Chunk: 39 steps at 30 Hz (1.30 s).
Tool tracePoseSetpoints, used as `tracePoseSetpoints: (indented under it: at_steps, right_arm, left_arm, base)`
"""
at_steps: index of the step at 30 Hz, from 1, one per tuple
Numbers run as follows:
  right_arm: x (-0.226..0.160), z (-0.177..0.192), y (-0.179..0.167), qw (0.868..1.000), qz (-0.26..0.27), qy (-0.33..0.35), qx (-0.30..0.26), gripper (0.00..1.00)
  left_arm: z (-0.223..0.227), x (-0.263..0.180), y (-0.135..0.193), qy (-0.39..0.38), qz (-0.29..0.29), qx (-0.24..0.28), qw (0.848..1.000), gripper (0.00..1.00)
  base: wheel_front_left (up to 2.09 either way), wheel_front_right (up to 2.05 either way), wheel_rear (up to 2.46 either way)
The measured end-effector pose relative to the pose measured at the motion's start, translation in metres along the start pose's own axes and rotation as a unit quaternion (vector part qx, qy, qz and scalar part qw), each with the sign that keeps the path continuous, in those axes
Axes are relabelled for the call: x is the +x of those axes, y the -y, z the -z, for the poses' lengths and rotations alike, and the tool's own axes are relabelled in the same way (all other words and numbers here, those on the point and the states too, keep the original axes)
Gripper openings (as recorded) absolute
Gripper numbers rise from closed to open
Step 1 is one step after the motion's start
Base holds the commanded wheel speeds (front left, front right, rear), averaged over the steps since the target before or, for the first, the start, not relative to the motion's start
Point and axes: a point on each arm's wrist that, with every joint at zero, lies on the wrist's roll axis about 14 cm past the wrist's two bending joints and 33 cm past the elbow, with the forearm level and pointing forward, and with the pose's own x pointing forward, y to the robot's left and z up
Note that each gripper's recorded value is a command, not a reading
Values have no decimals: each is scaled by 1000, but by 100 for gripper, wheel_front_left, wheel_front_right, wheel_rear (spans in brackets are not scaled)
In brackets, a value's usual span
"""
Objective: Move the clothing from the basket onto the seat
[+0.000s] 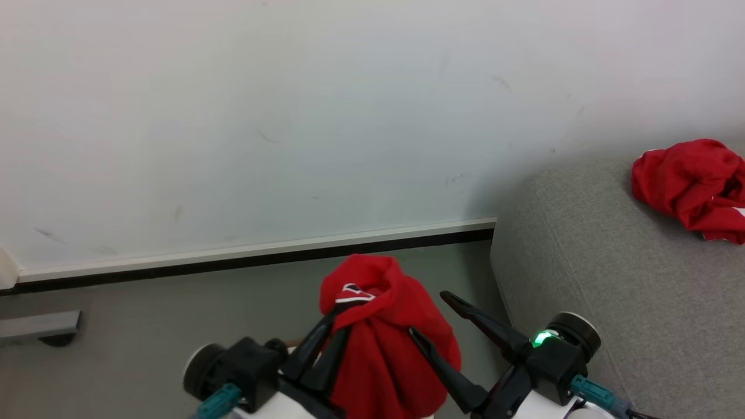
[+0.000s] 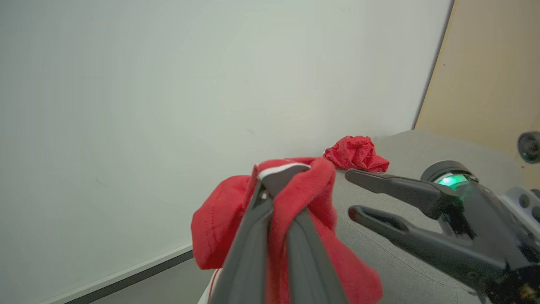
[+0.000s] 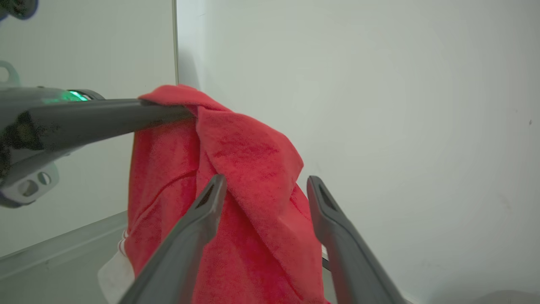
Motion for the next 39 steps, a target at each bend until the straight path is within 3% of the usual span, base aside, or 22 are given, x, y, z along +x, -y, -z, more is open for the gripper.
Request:
tracePoseSetpoints:
  at_steps: [6,12,13,14,15,19,22,23,24,25,34,39]
  right_arm:
    - [7,7,-10,999,-29,-21,8,100]
    - [8,15,-20,998,-45,-36,41,100]
    - [8,15,-20,997,-45,-37,45,47]
    - [8,15,-20,997,-45,-38,48,12]
    - [8,15,-19,997,-42,-36,54,0]
    - [7,14,-10,997,-27,-31,66,0]
    - [4,13,1,997,-8,-27,77,0]
    - [3,13,4,997,-2,-25,79,0]
    - [2,13,9,996,5,-24,80,0]
    - [0,12,14,996,13,-22,83,0]
    - [-30,0,72,992,102,-5,68,0]
    - [-56,-13,100,987,154,10,53,0]
  left_arm:
    - [-4,15,41,4,69,-10,998,0]
    - [-2,20,57,0,99,-9,995,0]
    - [-1,20,59,-2,101,-11,995,0]
    - [0,21,61,-4,105,-12,994,0]
    - [1,21,62,-4,106,-15,994,0]
    - [2,22,64,-7,110,-17,994,3]
    - [6,22,61,-10,106,-15,994,46]
    - [7,22,60,-10,106,-14,994,64]
    - [8,23,59,-11,104,-14,994,91]
    - [8,23,58,-10,103,-14,995,100]
    - [34,30,66,-31,116,-31,992,100]
    - [51,38,89,-41,144,-55,987,100]
  base:
    - [0,0,0]
    - [0,0,0]
    - [0,0,0]
    - [0,0,0]
    - [0,0,0]
    - [0,0,0]
    - [0,0,0]
    - [0,0,0]
    - [0,0,0]
    - [0,0,0]
    - [0,0,0]
    - [0,0,0]
